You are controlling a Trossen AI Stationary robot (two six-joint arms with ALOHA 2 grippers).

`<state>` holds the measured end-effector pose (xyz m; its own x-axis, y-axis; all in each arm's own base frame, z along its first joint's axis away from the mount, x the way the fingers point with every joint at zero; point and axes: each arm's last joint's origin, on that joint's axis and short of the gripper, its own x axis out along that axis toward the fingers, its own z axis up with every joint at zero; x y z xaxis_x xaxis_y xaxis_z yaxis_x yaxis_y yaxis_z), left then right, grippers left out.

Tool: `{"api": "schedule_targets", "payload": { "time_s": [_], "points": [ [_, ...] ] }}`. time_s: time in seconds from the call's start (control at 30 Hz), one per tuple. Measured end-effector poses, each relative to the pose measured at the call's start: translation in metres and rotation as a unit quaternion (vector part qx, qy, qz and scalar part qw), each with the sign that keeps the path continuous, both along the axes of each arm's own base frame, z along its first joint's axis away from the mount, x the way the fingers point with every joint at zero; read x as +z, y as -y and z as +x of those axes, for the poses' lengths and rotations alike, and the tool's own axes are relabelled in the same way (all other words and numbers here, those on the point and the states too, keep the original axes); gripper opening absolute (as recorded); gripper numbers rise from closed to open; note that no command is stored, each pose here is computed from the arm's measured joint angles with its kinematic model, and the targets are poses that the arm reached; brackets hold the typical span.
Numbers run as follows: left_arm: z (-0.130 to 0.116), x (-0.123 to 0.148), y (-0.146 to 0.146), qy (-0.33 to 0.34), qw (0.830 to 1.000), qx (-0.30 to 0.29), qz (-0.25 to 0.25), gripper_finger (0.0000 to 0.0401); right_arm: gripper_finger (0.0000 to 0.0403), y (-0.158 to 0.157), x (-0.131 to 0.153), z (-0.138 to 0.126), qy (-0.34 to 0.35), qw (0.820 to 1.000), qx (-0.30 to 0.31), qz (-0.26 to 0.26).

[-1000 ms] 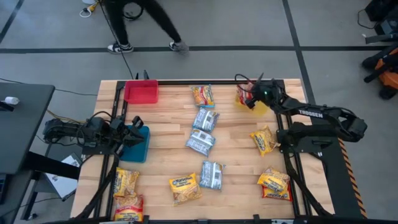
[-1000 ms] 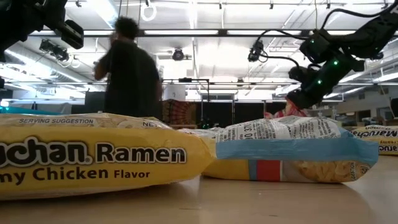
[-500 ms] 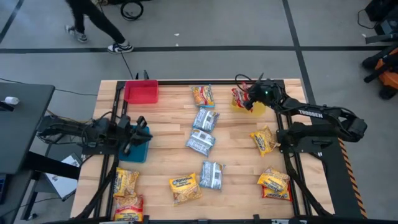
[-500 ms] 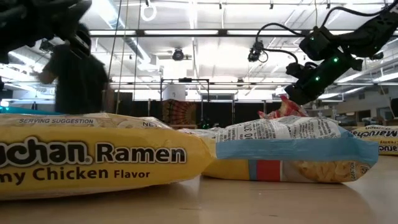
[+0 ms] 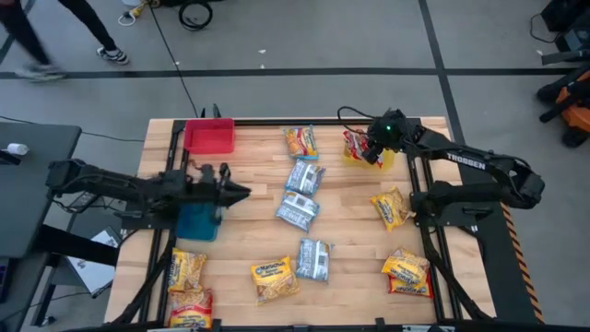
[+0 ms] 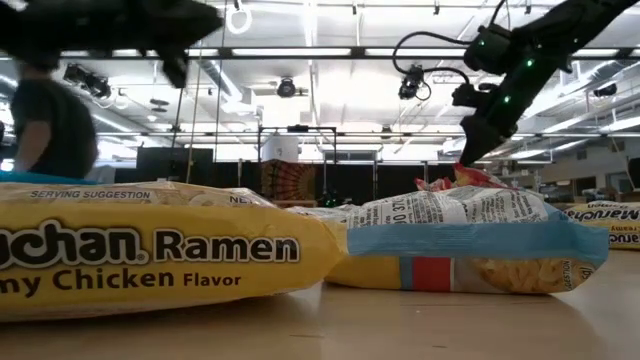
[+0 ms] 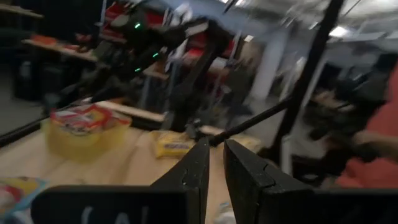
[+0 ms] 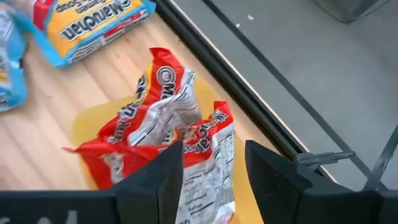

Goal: Sort Maruchan noodles
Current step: Put the red noodle pack into the yellow bin

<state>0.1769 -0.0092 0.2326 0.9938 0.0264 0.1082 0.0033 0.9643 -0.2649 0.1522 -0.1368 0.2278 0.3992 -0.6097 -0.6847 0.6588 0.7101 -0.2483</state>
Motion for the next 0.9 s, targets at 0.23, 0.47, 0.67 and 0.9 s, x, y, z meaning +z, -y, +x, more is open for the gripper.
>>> {"api": "schedule_targets", "payload": {
  "time_s": [0.23,0.47,0.67,0.9],
  "points": [
    [0.046,0.017,-0.014,-0.049,0.998,0.012,0.046,0.0052,0.0182,-0.024,0.004,-0.004,-0.006,0.996,0.012,0.091],
    [0.075,0.016,-0.031,-0.074,0.996,0.033,0.042,0.0052,0.0232,-0.03,0.007,0.004,-0.01,0.997,0.055,0.06],
    [0.095,0.008,-0.045,-0.098,0.994,0.053,0.004,0.0052,0.0287,-0.031,0.0,-0.007,-0.118,0.991,0.046,0.038],
    [0.14,-0.003,-0.081,-0.187,0.977,0.098,-0.032,0.0052,0.0276,-0.028,-0.005,-0.019,-0.176,0.983,0.007,0.049]
  ]
}}
